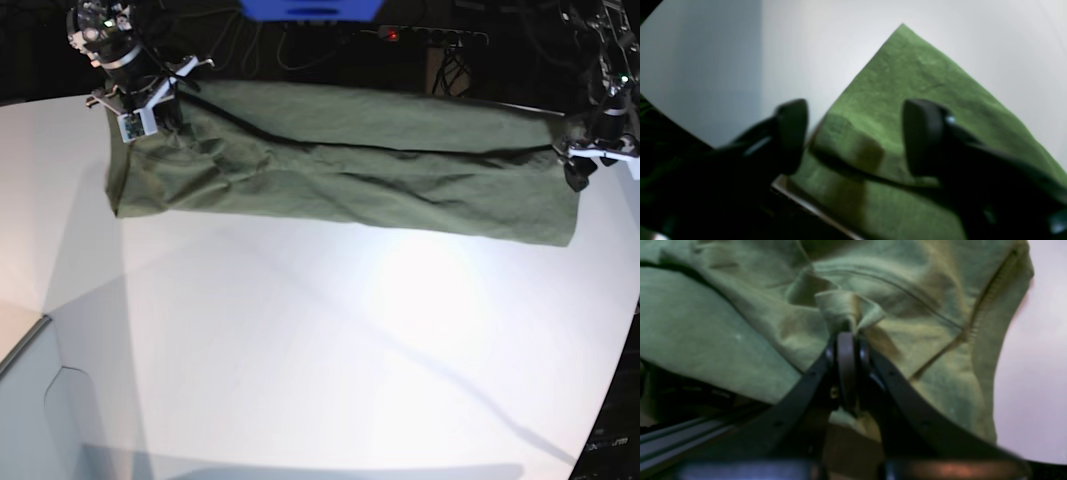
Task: Layout the t-shirt on the table in an organized manner, then fold the t-shirt properly
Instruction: 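Lift the folded edge with both grippers and fold it over again, then grasp the shirt end with the left gripper and fold it toward the right gripper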
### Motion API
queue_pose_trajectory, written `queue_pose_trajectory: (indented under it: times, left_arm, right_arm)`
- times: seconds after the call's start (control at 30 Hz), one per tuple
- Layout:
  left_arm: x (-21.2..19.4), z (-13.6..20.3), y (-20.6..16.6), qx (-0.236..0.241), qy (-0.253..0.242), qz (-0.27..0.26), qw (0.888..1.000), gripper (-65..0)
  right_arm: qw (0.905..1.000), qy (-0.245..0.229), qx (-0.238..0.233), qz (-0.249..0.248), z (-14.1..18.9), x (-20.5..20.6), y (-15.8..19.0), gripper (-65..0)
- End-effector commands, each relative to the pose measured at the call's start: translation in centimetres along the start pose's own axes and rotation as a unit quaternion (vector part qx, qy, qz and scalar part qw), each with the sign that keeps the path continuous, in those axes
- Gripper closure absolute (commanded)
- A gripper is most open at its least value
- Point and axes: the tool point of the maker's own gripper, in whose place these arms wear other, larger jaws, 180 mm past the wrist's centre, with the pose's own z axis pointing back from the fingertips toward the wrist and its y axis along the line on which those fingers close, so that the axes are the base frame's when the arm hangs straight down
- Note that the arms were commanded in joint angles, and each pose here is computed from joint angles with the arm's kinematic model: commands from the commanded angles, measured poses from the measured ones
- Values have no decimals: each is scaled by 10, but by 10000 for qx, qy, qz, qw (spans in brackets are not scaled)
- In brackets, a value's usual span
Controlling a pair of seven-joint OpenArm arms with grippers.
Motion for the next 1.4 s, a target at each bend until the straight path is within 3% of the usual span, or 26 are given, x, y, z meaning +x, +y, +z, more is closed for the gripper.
queue_pose_trajectory:
  times: [0.0, 0.27, 0.5, 0.8, 1.07, 1.17, 1.37]
  left_arm:
    - [8, -1, 4, 4, -112, -22, 9999, -490]
    - [-21, -11, 16, 178, 260, 187, 9993, -495]
    - [-21, -13, 22, 226, 310, 117, 9992, -486]
    - [-18, -19, 23, 404, 359, -552, 9970, -227]
    - [-44, -27, 15, 295, 738, -677, 9945, -117]
    - [-49, -28, 18, 325, 806, -639, 9942, -11]
    - [-31, -27, 7, 207, 553, -672, 9960, -4]
  right_arm:
    - [9998, -210, 7, -20, 1, 11, 0, 0]
    - [9998, -199, 97, 3, 0, 11, 7, 0]
    - [9998, -191, 97, 3, 0, 11, 7, 0]
    - [9998, -174, 96, 11, 0, 10, 6, 0]
    - [9998, -174, 87, 11, -1, 10, 6, 0]
    - [9998, -173, 72, 8, 0, 10, 5, 0]
    - [9997, -241, 45, 13, -4, 17, 1, 0]
